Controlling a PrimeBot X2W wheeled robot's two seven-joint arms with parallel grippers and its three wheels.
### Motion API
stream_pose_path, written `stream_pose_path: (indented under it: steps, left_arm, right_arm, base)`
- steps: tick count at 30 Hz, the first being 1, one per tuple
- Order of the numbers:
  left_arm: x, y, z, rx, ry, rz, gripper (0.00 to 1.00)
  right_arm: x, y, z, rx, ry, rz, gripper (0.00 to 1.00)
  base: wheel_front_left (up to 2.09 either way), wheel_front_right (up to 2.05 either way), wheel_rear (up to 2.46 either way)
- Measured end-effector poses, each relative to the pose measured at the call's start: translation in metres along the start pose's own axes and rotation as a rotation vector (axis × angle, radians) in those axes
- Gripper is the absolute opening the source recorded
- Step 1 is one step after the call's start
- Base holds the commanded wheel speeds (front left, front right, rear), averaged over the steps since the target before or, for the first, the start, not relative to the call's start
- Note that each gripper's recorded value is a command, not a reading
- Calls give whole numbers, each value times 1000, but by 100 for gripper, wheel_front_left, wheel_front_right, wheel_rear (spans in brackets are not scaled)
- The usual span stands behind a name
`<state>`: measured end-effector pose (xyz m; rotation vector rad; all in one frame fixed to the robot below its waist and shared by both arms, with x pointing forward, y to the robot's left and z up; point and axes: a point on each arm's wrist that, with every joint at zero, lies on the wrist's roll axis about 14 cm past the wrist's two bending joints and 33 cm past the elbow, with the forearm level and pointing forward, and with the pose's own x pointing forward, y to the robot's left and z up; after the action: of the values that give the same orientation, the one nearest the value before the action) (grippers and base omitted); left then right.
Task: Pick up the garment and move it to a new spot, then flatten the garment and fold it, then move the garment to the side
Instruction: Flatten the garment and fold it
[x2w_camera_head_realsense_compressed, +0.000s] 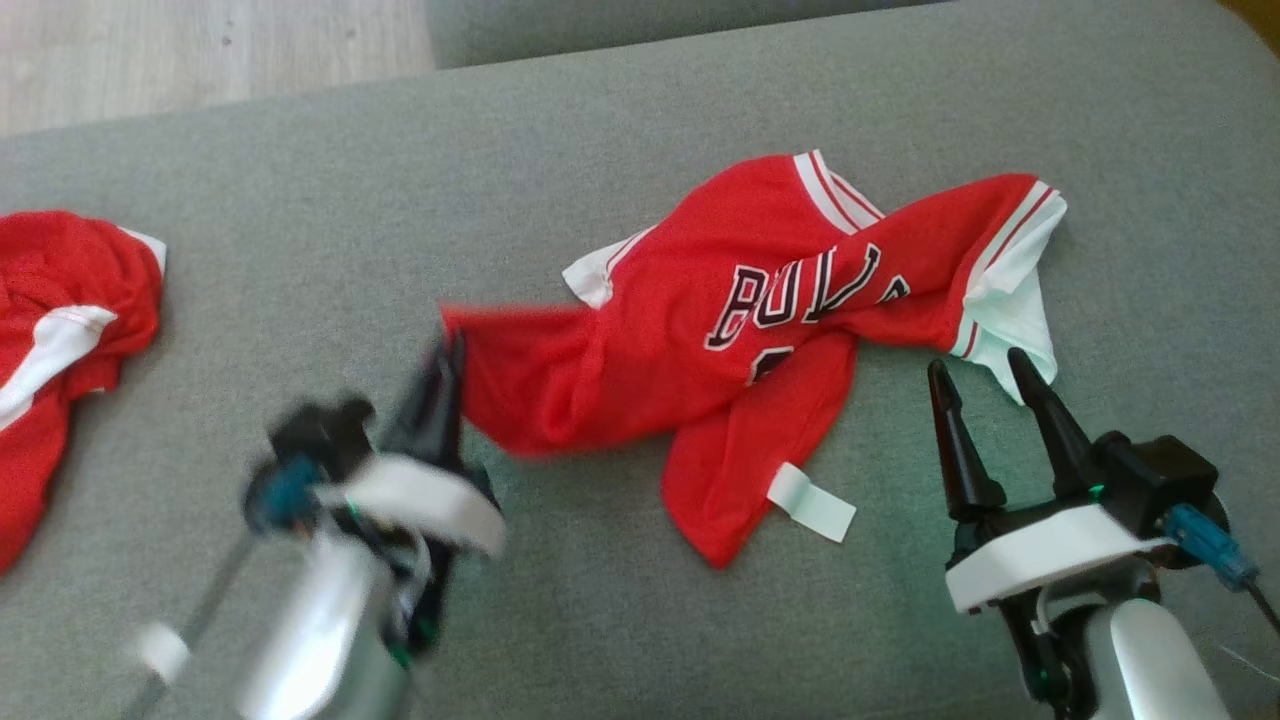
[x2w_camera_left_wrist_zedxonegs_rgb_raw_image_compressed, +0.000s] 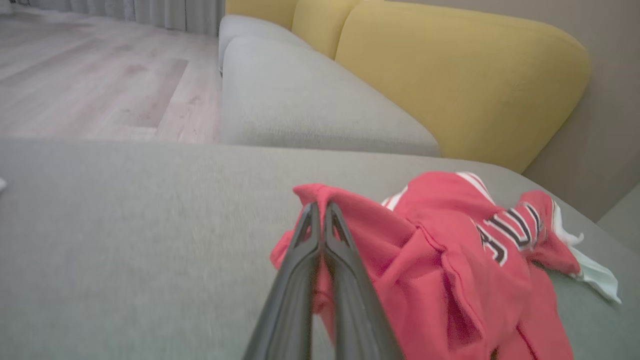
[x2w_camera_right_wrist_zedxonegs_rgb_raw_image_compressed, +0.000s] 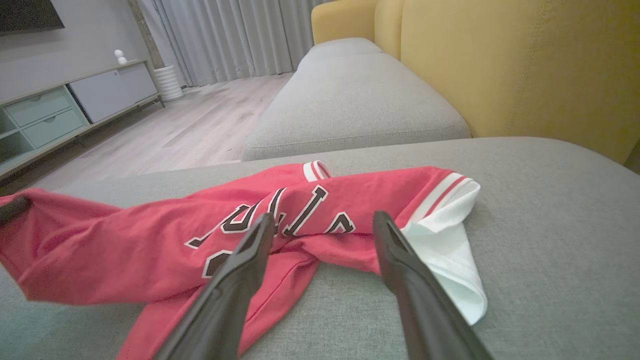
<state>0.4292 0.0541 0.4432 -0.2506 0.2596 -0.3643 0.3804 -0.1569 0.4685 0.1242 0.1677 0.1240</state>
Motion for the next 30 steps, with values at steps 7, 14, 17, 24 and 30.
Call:
stream_pose_path:
  steps: [7, 14, 17, 24, 30]
  left_arm:
    - [55, 21, 93, 235, -117, -70, 0]
    - [114, 27, 157, 417, -192, -87, 0]
    - [134, 26, 146, 439, -146, -98, 0]
    - [155, 37, 103, 413, -68, -85, 100]
    - [130, 42, 78, 286, -60, -59, 100]
  right_arm:
    - [11, 8, 4, 25, -25, 27, 100]
    - [10, -13, -8, 63, -19, -37, 100]
    - [8, -22, -15, 72, -8, -64, 100]
    - [12, -39, -16, 68, -15, -109, 100]
    - [18, -37, -6, 45, -42, -96, 100]
  base:
    - [0, 0, 0]
    - [0, 0, 0]
    - [0, 0, 0]
    - [0, 0, 0]
    - [0, 0, 0]
